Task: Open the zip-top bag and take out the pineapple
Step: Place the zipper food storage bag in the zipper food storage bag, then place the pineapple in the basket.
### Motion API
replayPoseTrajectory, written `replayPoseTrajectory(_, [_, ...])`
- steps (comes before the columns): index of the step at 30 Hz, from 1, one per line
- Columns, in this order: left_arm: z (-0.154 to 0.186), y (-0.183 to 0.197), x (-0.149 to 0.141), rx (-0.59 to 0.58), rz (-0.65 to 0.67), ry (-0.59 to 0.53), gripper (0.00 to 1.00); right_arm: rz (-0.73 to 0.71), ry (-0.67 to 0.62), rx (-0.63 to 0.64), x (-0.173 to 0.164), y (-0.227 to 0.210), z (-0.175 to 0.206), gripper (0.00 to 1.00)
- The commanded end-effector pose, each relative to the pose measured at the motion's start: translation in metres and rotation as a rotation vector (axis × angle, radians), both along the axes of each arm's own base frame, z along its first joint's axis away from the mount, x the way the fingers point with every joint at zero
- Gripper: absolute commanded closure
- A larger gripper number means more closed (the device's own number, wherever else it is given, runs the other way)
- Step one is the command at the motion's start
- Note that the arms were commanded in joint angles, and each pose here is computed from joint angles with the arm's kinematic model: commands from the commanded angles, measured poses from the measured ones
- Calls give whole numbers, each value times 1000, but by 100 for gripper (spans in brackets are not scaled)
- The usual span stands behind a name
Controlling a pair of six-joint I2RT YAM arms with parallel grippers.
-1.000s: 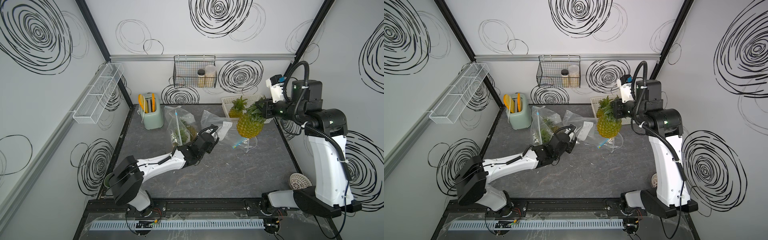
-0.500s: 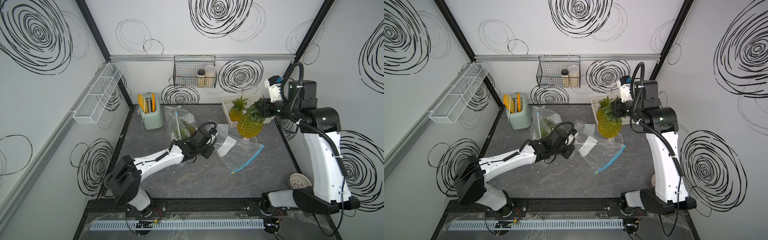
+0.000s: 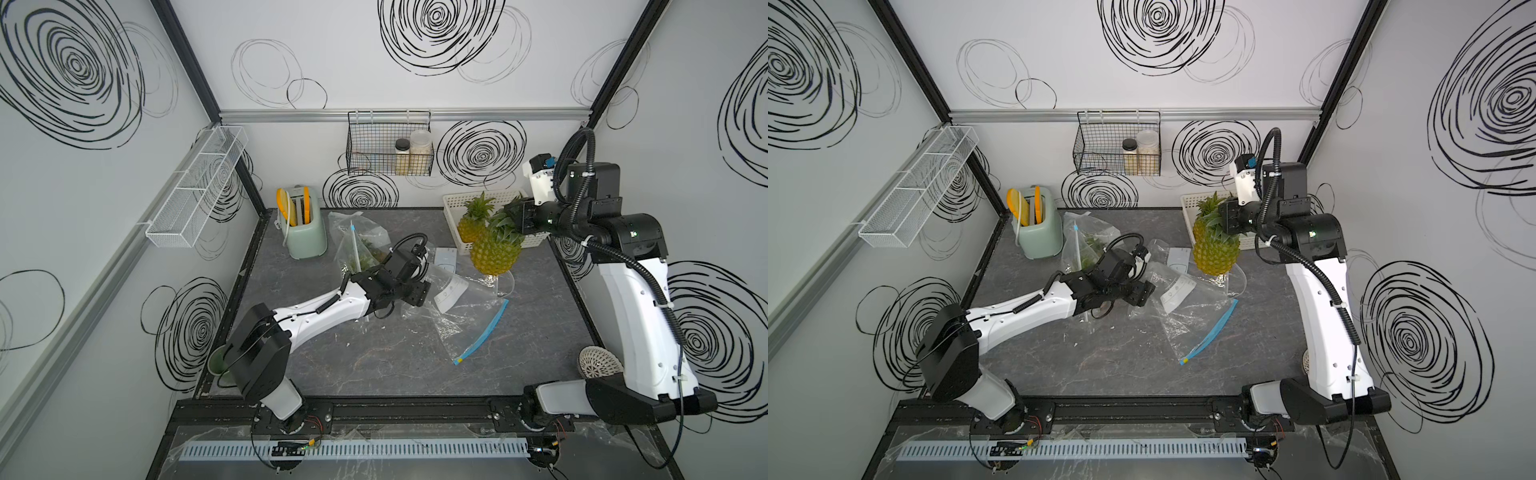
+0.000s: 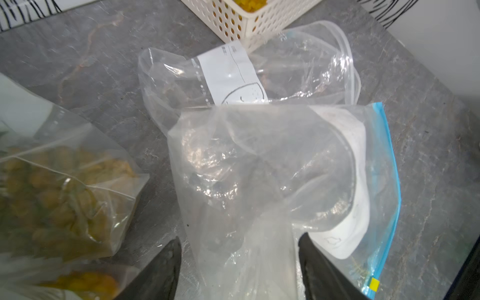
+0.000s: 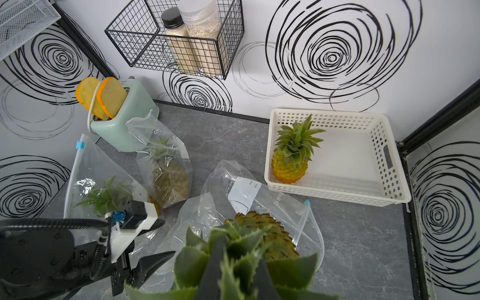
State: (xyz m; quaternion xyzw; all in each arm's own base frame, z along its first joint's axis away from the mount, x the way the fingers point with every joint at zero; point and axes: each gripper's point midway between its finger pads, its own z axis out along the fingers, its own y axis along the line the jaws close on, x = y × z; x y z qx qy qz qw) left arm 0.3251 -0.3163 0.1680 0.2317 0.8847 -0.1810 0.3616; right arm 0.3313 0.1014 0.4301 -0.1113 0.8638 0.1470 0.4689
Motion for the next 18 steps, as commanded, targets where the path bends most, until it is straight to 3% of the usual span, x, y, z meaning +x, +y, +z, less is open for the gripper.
replayPoseTrajectory(1, [65,1,10,-148,59,-147,24,-19,-146,21,14,-2,33,100])
replayPoseTrajectory(8, [133,15,-3,-241,62,-277,20,-76,-170,20,43,-15,42,100])
replayPoseTrajectory(18, [162,34,-15,-310,52,-367,20,-242,-241,8,107,-57,49,100])
